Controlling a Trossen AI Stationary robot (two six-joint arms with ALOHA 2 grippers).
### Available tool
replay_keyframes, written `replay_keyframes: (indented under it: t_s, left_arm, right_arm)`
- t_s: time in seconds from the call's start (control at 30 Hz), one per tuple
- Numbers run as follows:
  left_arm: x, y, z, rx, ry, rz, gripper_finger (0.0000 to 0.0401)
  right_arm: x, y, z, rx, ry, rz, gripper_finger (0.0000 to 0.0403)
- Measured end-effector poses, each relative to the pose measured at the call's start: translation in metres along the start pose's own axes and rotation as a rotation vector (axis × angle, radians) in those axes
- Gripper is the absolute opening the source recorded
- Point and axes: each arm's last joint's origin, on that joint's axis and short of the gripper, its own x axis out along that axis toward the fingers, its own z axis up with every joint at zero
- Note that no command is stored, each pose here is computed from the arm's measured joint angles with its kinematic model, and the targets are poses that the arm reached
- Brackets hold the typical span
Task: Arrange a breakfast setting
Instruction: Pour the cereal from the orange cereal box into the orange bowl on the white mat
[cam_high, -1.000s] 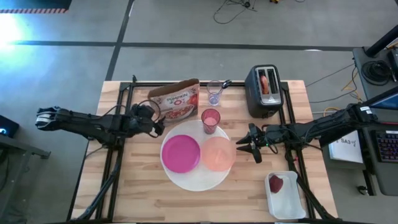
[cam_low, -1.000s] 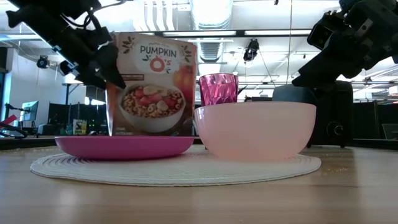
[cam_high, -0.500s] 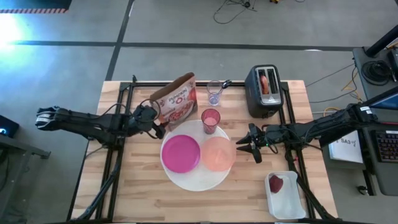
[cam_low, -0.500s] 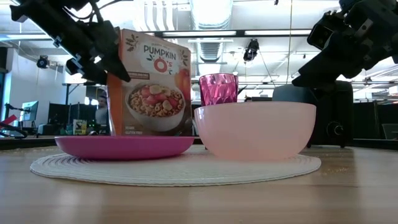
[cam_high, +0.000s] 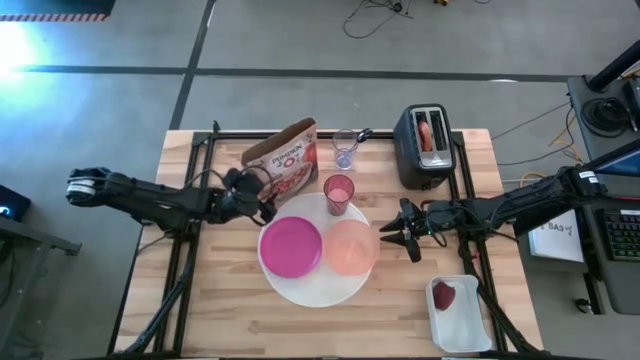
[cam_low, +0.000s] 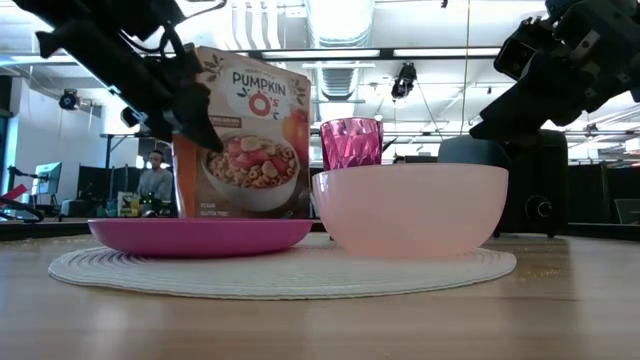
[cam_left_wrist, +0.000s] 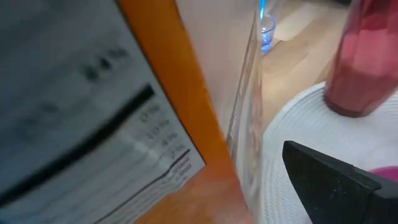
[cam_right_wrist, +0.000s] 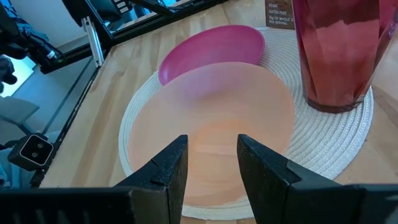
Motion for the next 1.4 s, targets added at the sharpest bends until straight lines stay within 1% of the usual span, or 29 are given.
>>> replay_keyframes:
  t_s: [0.23,0.3,0.37,0.5,0.83,0.9,0.93,1.1,1.2,1.3,1.4]
  left_arm:
    - [0.009,-0.006,-0.004,0.015,-0.004,0.045,0.0337]
    - [0.010,-0.007,-0.004,0.015,-0.006,0.047,0.0328]
    - [0.011,-0.008,-0.004,0.013,-0.009,0.047,0.0310]
    - [0.012,-0.009,-0.005,0.018,-0.004,0.050,0.0250]
    - [0.015,-0.011,-0.008,0.035,0.009,0.057,0.0048]
    - [0.015,-0.011,-0.008,0.035,0.009,0.056,0.0016]
    - [0.015,-0.010,-0.008,0.035,0.009,0.056,0.0009]
    - [0.014,-0.010,-0.007,0.034,0.009,0.054,0.0004]
    - [0.010,-0.007,-0.004,0.026,0.013,0.030,0.0002]
    - [0.001,-0.006,0.008,0.013,0.022,-0.012,0.0001]
    - [-0.011,-0.002,0.025,0.034,0.046,-0.002,0.0001]
  right_arm:
    - [0.000,0.000,0.000,0.000,0.000,0.000,0.0128]
    - [0.000,0.000,0.000,0.000,0.000,0.000,0.0128]
    - [0.000,0.000,0.000,0.000,0.000,0.000,0.0128]
    - [0.000,0.000,0.000,0.000,0.000,0.000,0.0128]
    - [0.000,0.000,0.000,0.000,0.000,-0.001,0.0128]
    - [0.000,0.000,0.000,0.000,0.000,0.000,0.0128]
    - [0.000,0.000,0.000,0.000,0.000,0.000,0.0128]
    - [0.000,0.000,0.000,0.000,0.000,0.000,0.0128]
    - [0.000,0.000,0.000,0.000,0.000,0.000,0.0128]
    - [0.000,0.000,0.000,0.000,0.000,0.000,0.0128]
    - [0.000,0.000,0.000,0.000,0.000,0.000,0.0128]
